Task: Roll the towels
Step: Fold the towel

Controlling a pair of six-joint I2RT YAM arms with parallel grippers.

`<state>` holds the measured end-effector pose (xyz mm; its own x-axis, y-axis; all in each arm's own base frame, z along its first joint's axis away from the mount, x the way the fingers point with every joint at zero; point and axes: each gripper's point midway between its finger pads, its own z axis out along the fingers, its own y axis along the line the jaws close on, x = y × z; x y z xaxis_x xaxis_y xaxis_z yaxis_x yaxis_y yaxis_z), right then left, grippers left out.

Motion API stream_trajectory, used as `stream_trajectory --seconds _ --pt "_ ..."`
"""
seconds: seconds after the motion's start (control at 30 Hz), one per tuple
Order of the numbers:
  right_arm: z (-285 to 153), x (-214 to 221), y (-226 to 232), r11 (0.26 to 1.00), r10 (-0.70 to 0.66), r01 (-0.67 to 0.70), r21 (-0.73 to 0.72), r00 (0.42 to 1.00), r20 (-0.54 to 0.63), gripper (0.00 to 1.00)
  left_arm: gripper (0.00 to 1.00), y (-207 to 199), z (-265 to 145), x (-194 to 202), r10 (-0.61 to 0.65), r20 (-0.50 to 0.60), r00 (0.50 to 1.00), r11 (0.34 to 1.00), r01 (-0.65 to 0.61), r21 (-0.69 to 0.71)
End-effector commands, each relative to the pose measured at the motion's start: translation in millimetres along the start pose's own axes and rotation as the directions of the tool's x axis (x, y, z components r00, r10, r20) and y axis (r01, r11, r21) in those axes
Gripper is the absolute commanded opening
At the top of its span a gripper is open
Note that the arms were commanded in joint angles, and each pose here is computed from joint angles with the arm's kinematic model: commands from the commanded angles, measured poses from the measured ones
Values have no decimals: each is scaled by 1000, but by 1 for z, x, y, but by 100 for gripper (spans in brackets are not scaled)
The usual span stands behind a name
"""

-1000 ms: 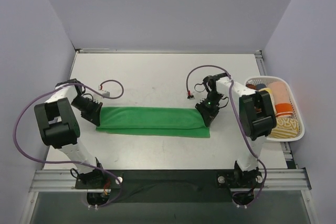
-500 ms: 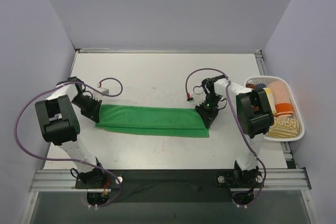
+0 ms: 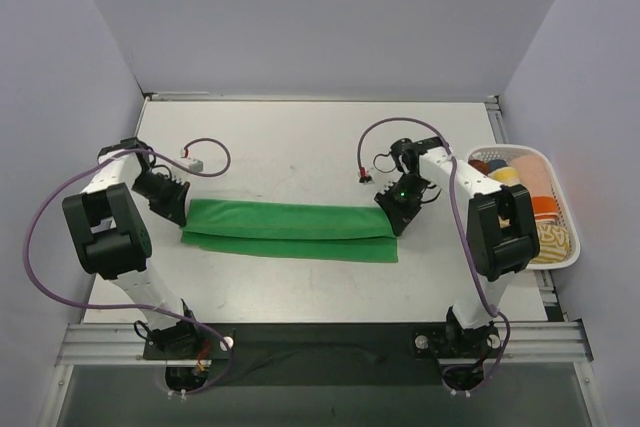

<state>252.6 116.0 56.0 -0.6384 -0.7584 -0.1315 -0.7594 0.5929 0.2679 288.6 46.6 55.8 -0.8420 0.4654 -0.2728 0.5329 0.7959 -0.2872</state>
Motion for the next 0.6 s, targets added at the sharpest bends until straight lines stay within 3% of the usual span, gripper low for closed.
stream_trajectory --seconds 0.0,0.3,0.4,0.43,0.47,0.57 --pt "1 26 18 999 -4 0 -47 996 -90 0 0 -3 -11 -5 32 32 999 999 -33 13" --pt "38 28 14 997 24 -34 -70 989 -146 0 0 4 8 4 2 -4 1000 1000 -2 24" --pt "32 28 16 997 9 -18 -70 990 -138 14 4 4 8 3 11 1 1000 1000 -11 22" --pt "30 28 17 997 2 -12 -71 991 -135 26 14 1 7 3 16 4 1000 999 -16 31" --pt "24 25 20 997 -17 8 -81 993 -120 31 19 -2 1 0 32 24 999 999 -32 30" --pt "3 19 34 993 -28 18 -118 997 -76 33 27 -22 -16 -14 96 101 990 993 -102 63"
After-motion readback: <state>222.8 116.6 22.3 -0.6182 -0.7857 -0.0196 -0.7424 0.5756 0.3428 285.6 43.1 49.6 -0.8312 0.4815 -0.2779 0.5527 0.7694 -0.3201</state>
